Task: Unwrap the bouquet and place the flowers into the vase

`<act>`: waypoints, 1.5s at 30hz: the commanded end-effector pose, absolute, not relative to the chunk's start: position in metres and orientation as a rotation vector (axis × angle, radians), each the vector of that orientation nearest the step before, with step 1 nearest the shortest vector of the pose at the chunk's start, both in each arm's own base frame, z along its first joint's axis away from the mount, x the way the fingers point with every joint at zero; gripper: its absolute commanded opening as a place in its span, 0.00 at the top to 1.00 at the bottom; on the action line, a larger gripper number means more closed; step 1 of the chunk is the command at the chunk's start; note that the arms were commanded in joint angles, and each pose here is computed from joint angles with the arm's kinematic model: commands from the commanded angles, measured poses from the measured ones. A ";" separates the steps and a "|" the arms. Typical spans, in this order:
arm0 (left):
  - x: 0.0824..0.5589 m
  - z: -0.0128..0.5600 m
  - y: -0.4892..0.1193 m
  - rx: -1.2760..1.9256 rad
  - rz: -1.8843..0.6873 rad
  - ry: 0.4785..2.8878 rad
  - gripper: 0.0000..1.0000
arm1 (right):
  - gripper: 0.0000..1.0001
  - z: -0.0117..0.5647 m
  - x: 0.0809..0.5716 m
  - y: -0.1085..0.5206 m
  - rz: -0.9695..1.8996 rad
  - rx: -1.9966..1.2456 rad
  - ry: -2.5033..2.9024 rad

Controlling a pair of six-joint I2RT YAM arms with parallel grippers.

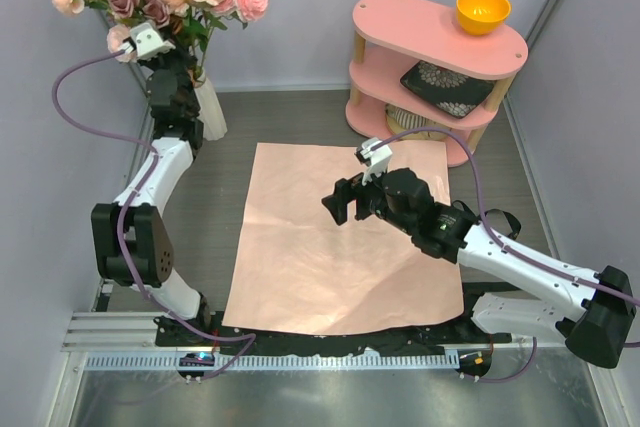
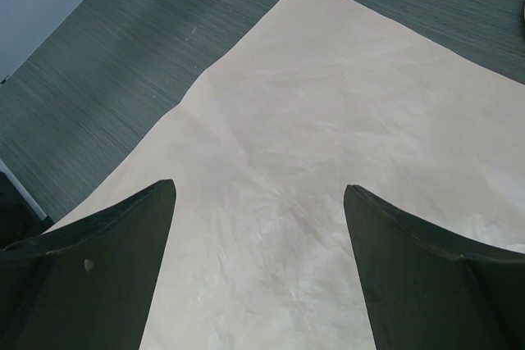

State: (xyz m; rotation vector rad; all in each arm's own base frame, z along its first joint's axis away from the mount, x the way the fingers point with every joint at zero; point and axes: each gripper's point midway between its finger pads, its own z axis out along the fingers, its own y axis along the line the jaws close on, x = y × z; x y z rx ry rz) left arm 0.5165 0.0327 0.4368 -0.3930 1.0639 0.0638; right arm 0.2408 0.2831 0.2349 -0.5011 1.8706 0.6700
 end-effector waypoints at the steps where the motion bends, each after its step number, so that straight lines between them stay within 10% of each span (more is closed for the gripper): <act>1: 0.519 0.430 0.033 -0.374 0.085 1.041 0.97 | 0.11 0.256 0.244 0.288 0.720 -0.468 1.811; 7: 0.518 0.417 0.026 -0.349 0.055 1.076 0.89 | 0.11 0.255 0.243 0.289 0.726 -0.465 1.815; 15: 0.484 0.435 0.021 -0.398 -0.050 1.104 0.33 | 0.11 0.256 0.242 0.294 0.753 -0.471 1.817; 26: 0.454 0.447 0.016 -0.437 -0.112 1.193 0.17 | 0.11 0.256 0.238 0.294 0.781 -0.462 1.818; 33: 0.469 0.435 0.024 -0.402 0.005 1.255 0.36 | 0.11 0.258 0.237 0.294 0.789 -0.457 1.814; 45: 0.509 0.433 0.035 -0.164 0.306 1.307 0.98 | 0.11 0.254 0.239 0.292 0.768 -0.458 1.821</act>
